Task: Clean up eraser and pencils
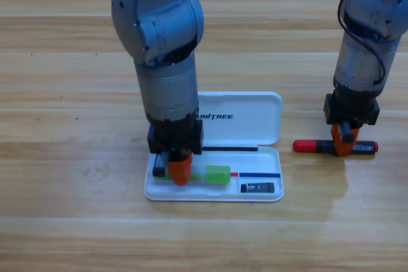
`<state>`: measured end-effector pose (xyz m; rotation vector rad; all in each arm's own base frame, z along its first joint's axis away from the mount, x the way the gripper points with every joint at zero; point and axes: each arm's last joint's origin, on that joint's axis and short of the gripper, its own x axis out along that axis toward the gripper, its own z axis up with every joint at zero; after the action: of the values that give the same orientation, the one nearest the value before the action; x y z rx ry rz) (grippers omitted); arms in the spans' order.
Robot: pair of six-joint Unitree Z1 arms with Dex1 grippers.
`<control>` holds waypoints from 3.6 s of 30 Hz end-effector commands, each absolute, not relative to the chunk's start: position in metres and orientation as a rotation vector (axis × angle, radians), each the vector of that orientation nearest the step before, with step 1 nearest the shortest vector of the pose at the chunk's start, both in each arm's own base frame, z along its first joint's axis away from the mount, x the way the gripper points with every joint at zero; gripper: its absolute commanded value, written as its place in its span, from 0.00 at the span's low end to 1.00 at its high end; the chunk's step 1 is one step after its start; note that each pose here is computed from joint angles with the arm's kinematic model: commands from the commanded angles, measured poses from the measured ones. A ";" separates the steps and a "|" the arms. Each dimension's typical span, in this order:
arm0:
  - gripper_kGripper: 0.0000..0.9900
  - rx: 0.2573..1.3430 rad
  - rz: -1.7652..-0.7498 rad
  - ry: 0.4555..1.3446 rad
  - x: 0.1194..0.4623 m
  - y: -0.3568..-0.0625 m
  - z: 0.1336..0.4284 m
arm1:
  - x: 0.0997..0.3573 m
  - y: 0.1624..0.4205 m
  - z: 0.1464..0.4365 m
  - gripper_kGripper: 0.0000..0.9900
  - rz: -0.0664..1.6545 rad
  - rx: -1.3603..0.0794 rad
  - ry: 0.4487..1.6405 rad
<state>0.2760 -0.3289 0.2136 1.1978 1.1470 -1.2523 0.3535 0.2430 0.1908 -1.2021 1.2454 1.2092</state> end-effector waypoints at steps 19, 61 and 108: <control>1.00 1.217 -1.234 1.167 0.260 -0.314 0.227 | 0.280 0.278 0.269 0.00 1.285 -1.253 1.136; 1.00 1.132 -1.036 1.100 0.255 -0.133 0.274 | 0.292 0.409 0.192 0.00 1.318 -1.303 1.123; 0.00 0.517 -1.301 0.898 0.414 -0.179 0.196 | 0.138 0.238 0.424 1.00 1.452 -0.601 0.762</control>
<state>0.4123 -0.1711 0.2458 0.5854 0.7845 -1.2419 0.1498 0.2433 0.4238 -0.5885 0.7889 1.4427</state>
